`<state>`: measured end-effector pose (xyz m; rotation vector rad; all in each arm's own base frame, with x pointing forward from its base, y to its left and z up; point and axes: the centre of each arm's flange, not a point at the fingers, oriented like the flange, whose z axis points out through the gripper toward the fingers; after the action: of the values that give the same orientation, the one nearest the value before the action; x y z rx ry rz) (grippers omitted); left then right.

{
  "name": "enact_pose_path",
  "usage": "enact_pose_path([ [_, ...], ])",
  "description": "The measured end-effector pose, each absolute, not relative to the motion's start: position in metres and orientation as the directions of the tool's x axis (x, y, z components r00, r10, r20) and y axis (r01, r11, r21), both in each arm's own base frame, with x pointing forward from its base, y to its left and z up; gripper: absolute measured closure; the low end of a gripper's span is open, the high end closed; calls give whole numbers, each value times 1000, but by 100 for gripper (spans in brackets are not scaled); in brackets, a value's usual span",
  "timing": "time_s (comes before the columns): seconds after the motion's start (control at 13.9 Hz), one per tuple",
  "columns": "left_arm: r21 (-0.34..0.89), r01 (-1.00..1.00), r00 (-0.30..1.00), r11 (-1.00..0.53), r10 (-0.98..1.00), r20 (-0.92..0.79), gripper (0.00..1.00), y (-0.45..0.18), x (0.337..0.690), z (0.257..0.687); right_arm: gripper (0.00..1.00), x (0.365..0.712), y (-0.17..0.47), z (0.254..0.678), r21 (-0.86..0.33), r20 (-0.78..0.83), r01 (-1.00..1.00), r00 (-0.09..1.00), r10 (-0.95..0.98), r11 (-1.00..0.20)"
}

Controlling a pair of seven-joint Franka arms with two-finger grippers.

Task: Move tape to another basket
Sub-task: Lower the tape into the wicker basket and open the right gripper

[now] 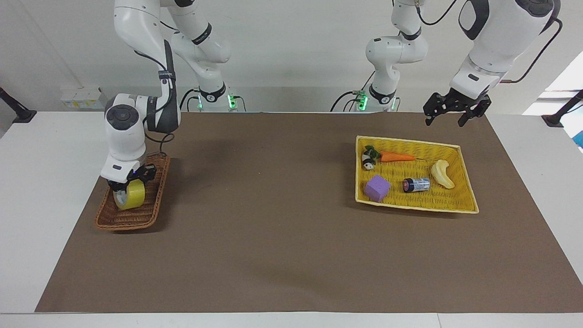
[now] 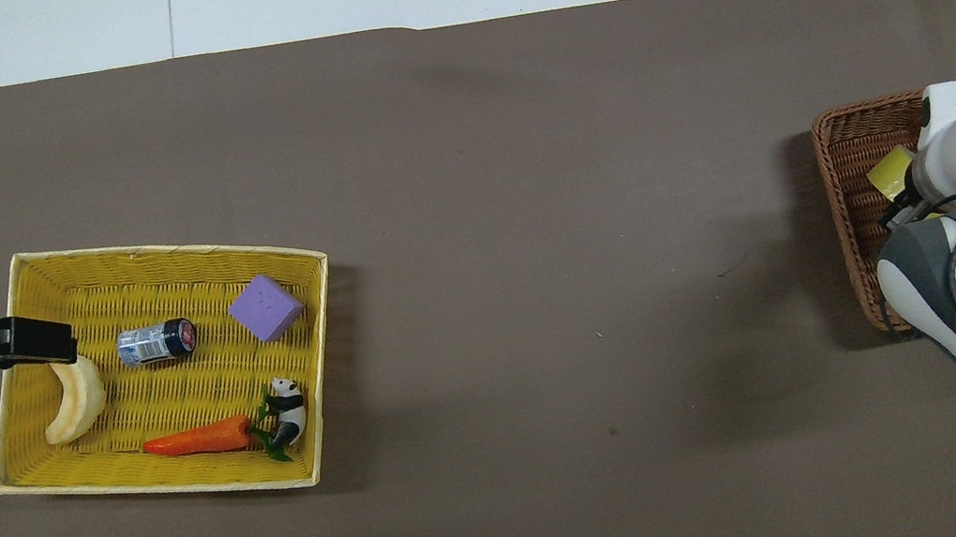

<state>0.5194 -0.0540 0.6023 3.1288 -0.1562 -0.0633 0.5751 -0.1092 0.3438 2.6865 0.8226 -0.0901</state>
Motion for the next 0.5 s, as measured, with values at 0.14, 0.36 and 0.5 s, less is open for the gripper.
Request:
enact_pose_path([
  [0.14, 10, -99, 994, -995, -100, -40, 0, -54, 519, 602, 13, 575, -108, 348, 267, -117, 514, 857, 502, -815],
  [0.36, 10, -99, 994, -995, -100, -40, 0, -54, 519, 602, 0, 574, -105, 380, 217, -10, 422, 903, 430, -880],
  [0.5, 10, -99, 994, -995, -100, -40, 0, -54, 519, 602, 0, 573, -101, 408, 183, 56, 368, 922, 384, -912],
])
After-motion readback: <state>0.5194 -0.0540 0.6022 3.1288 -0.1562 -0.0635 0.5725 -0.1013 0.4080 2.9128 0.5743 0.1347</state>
